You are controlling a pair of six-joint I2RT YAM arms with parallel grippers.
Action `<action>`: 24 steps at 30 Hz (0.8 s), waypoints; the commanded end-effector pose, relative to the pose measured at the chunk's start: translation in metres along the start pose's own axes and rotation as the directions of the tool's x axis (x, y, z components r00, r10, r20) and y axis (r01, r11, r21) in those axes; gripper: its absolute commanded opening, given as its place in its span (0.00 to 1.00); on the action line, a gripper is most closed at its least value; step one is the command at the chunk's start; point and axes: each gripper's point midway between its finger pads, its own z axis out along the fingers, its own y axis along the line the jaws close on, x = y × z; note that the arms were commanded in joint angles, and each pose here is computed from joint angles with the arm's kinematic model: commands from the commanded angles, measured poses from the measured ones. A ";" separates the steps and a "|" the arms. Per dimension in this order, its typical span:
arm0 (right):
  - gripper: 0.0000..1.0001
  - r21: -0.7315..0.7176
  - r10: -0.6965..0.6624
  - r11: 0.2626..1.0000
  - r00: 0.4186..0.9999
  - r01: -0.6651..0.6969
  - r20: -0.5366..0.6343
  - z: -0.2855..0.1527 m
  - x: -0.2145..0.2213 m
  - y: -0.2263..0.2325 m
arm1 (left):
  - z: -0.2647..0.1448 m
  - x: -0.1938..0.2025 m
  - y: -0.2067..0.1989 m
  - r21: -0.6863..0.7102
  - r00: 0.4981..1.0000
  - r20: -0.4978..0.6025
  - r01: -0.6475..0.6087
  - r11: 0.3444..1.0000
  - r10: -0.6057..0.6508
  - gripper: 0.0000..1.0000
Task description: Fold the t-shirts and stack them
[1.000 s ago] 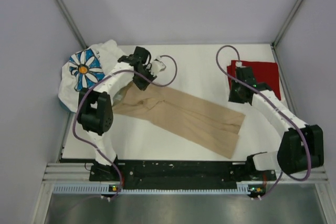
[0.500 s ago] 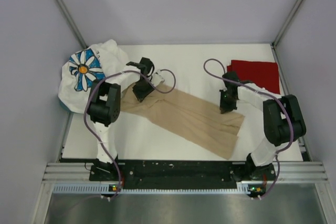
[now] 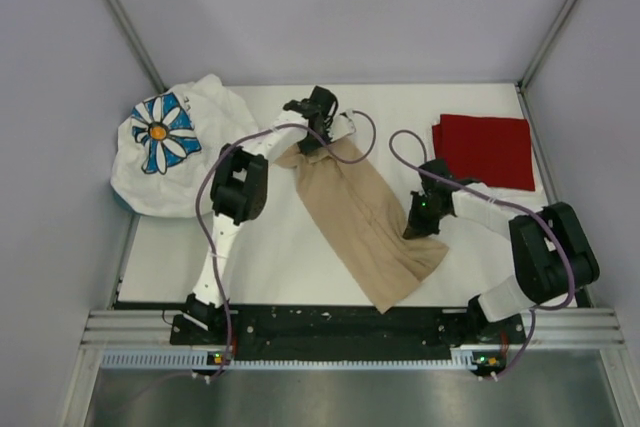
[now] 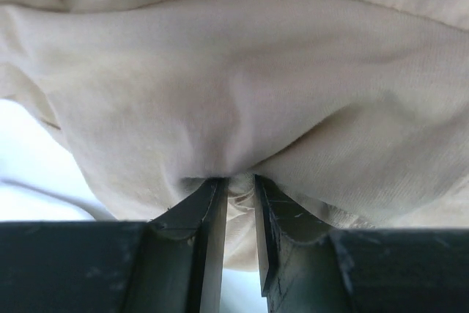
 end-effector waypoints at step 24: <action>0.15 -0.122 -0.097 0.987 0.994 0.101 0.039 -0.059 -0.032 0.055 | -0.132 -0.013 -0.154 0.449 0.952 0.306 -0.155 0.880 0.011 0.44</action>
